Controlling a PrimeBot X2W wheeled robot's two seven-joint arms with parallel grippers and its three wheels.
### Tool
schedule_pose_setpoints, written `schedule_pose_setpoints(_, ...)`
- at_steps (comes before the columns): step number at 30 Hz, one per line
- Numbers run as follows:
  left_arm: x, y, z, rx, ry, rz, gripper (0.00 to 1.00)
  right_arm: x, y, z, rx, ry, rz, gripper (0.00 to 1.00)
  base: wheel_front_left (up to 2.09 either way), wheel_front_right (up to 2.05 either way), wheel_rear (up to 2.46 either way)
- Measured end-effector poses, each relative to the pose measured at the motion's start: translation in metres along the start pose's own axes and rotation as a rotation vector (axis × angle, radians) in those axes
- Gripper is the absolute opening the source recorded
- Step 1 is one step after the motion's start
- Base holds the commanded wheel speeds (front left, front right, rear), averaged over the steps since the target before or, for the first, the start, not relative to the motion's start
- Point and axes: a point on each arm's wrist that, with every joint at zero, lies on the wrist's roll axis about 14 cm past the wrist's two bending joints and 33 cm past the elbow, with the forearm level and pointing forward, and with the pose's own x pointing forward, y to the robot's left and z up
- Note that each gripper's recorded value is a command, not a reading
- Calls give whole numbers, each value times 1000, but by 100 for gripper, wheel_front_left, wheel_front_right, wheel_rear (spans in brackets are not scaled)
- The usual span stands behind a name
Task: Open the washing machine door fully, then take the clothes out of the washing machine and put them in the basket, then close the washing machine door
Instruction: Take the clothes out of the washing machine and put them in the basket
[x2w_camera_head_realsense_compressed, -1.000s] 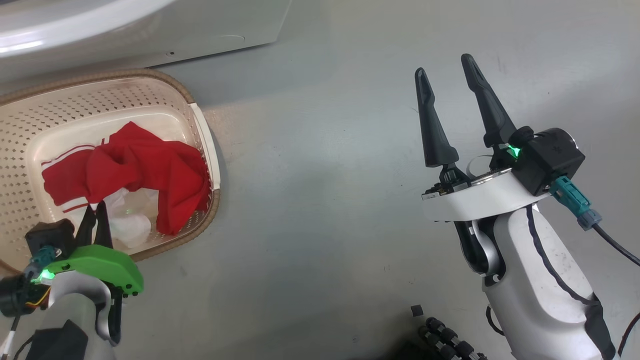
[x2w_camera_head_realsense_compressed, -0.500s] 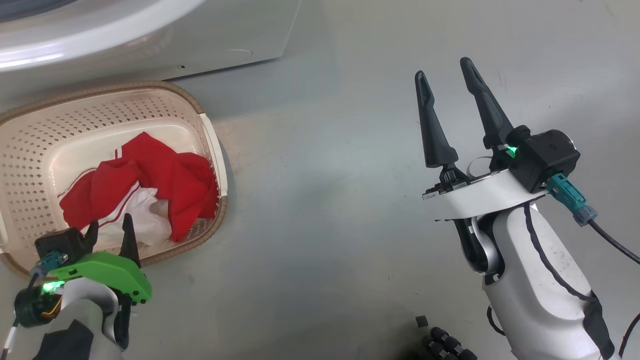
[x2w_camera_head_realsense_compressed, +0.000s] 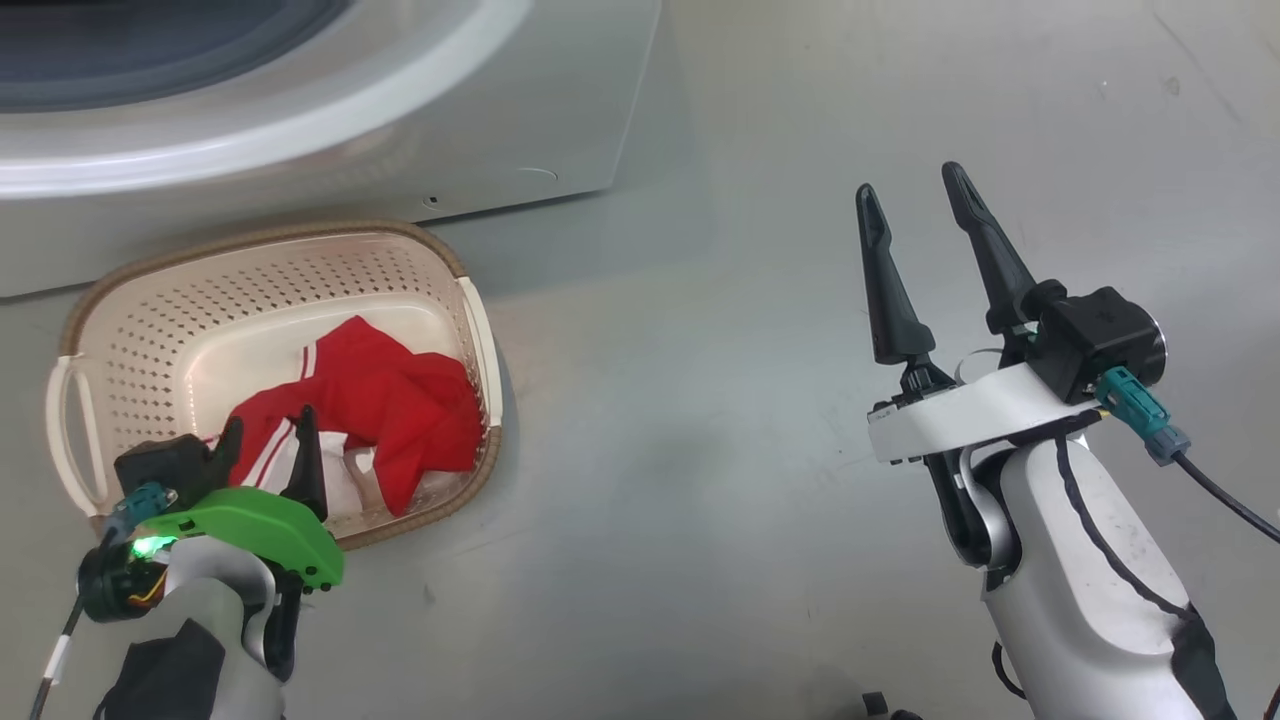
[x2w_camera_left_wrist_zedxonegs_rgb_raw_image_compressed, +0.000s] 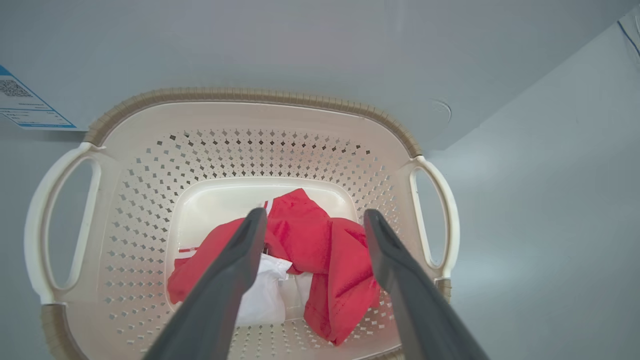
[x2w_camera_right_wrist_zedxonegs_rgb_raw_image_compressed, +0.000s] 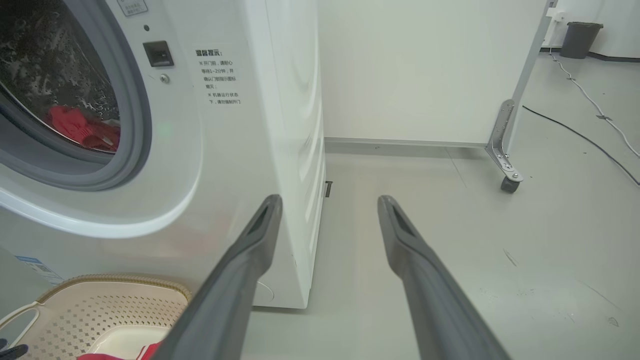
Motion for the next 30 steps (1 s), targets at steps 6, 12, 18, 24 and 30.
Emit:
schedule_pose_setpoints(6, -13, -12, 32, 16, -90, -34, 100, -10, -3, 5, 0, -3, -19, 100, 0, 0, 0)
schedule_pose_setpoints(12, -28, -29, 83, 46, -242, -77, 100, -22, 0, 6, -3, 3, -17, 100, 0, 0, 0)
schedule_pose_setpoints(18, -63, -43, 135, 115, -410, -109, 100, -35, 10, 14, 1, -11, 8, 100, 0, 0, 0)
schedule_pose_setpoints(24, -95, -42, 145, 130, -475, -102, 100, -47, 18, 22, 8, -29, 25, 100, 0, 0, 0)
schedule_pose_setpoints(30, -124, -48, 161, 179, -556, -103, 100, -59, 24, 31, 12, -52, 41, 100, 0, 0, 0)
